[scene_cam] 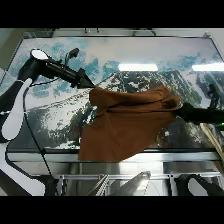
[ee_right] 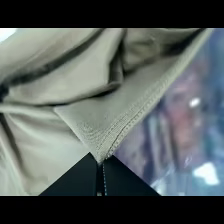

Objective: Fold the shirts.

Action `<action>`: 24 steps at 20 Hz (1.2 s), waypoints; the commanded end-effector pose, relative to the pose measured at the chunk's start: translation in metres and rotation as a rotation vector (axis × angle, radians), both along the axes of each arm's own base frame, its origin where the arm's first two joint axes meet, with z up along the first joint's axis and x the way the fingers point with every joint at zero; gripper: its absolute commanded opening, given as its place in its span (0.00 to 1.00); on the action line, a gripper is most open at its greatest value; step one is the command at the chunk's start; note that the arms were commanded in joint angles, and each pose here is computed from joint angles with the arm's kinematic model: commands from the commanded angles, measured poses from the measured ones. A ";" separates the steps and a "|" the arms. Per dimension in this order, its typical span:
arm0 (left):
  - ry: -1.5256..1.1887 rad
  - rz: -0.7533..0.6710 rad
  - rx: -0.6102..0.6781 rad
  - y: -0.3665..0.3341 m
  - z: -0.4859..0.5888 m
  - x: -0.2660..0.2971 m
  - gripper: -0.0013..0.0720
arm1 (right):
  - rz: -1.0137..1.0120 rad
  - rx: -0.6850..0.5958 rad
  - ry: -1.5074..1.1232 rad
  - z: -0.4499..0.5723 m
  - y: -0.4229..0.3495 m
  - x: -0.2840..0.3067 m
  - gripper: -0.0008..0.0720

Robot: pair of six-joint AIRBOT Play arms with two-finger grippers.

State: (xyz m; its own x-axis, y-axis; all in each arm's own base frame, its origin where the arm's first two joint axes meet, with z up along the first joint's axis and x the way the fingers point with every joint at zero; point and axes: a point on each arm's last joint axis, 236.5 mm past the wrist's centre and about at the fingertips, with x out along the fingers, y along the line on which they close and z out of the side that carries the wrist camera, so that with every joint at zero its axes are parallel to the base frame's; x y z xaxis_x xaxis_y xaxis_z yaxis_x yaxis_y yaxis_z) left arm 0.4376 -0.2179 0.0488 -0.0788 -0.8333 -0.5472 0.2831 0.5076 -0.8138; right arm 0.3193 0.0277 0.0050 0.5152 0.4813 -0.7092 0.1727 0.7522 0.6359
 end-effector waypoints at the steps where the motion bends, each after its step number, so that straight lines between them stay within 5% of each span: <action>1: -0.083 0.051 -0.117 0.011 0.064 0.003 0.04 | -0.040 -0.066 -0.107 0.045 -0.035 0.003 0.03; 6: -0.359 0.105 -0.385 0.042 0.234 -0.037 0.04 | 0.012 -0.149 -0.522 0.215 -0.027 0.014 0.03; 10: -0.706 0.089 -0.445 0.056 0.342 -0.113 0.04 | 0.082 -0.154 -1.093 0.407 0.028 -0.026 0.03; 13: -0.990 0.090 -0.418 0.060 0.403 -0.186 0.04 | 0.047 -0.348 -1.322 0.483 0.046 -0.073 0.03; 15: -1.091 0.175 -0.271 0.072 0.408 -0.201 0.04 | 0.017 -0.464 -1.326 0.490 0.040 -0.080 0.03; 18: -1.055 0.409 -0.055 0.115 0.377 -0.175 0.04 | 0.071 -0.379 -1.103 0.437 0.028 -0.049 0.03; 21: -0.847 0.510 -0.093 0.141 0.306 -0.138 0.04 | 0.173 -0.154 -0.818 0.347 0.021 0.001 0.03; 24: -0.564 0.457 -0.187 0.130 0.208 -0.107 0.04 | 0.279 0.042 -0.566 0.246 0.041 0.042 0.03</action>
State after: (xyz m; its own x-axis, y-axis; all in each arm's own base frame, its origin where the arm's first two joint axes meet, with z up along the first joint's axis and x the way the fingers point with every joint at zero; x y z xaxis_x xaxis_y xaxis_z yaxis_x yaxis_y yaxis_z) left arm 0.3106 -0.0857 0.3358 0.6178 -0.7629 -0.1906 0.5718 0.6022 -0.5572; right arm 0.3370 0.0488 0.3353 0.8097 0.5461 -0.2147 -0.4231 0.7969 0.4312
